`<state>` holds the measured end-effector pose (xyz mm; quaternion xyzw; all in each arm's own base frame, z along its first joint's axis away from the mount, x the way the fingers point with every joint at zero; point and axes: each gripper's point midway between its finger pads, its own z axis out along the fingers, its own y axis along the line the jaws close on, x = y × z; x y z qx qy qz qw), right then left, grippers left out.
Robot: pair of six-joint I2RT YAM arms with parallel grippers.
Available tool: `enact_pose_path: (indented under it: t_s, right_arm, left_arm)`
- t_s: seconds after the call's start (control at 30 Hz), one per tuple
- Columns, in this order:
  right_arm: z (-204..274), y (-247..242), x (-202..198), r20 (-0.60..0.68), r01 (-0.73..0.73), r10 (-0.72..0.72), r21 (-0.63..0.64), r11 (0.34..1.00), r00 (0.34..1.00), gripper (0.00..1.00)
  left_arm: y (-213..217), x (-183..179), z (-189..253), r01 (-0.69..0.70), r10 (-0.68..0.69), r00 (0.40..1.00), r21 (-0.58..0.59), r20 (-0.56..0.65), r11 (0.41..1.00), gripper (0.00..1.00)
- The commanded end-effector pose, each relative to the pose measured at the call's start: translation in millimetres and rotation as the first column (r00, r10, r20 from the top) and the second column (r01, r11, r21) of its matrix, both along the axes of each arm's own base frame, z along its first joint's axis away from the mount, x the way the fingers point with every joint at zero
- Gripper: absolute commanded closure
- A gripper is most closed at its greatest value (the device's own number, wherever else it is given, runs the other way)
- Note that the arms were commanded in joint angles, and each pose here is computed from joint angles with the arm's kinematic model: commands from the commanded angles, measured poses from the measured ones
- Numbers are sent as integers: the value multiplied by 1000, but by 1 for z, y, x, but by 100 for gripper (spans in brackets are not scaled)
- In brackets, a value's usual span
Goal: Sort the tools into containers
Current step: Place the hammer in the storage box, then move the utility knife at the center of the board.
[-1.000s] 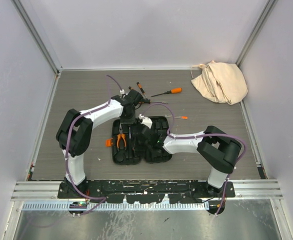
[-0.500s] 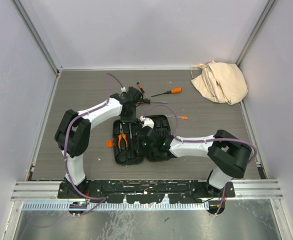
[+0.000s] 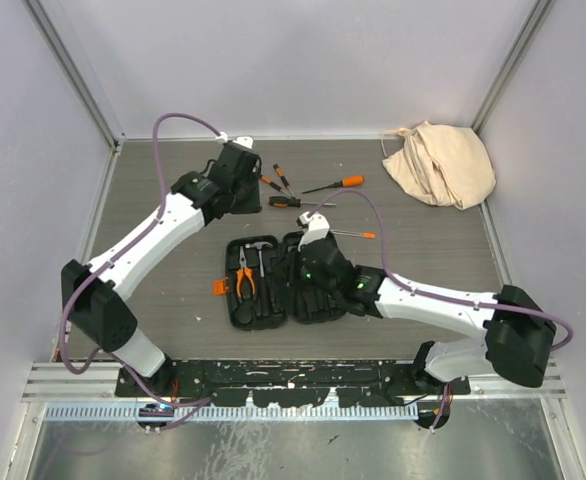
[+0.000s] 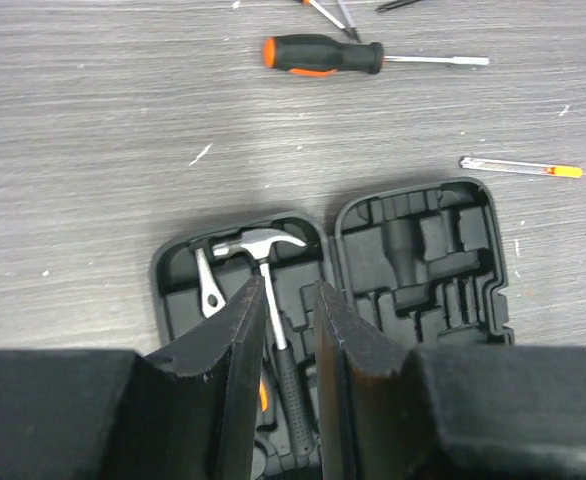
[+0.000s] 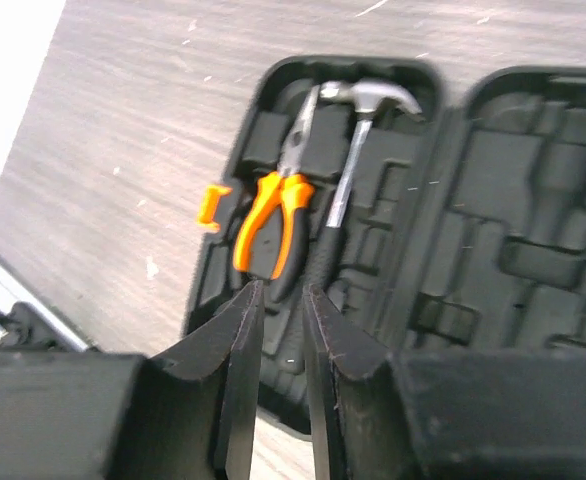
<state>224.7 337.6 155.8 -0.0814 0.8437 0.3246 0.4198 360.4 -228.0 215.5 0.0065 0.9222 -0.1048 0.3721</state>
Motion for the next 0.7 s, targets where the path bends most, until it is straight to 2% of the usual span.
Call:
enact_pose_path:
  t_s: [0.0,0.17,0.37,0.47,0.67]
  right_arm:
    - [18,-46,23,115,150,-139,-95,984,984,71]
    - [26,-94,38,117,247,-232,-128,961,966,70]
    - [19,-163,58,29,367,-367,-152,918,930,67]
    - [11,-186,66,-5,392,-400,-191,900,916,66]
    - [-13,-205,81,-138,360,-396,-227,905,908,62]
  left_arm:
    - [44,-13,11,-66,64,997,67,34,996,72]
    - [82,-32,13,-115,109,992,101,61,988,59]
    - [120,-59,6,-155,148,987,118,69,981,52]
    - [134,-71,-7,-168,163,985,136,49,976,49]
    - [142,-87,-27,-159,160,987,127,7,979,45]
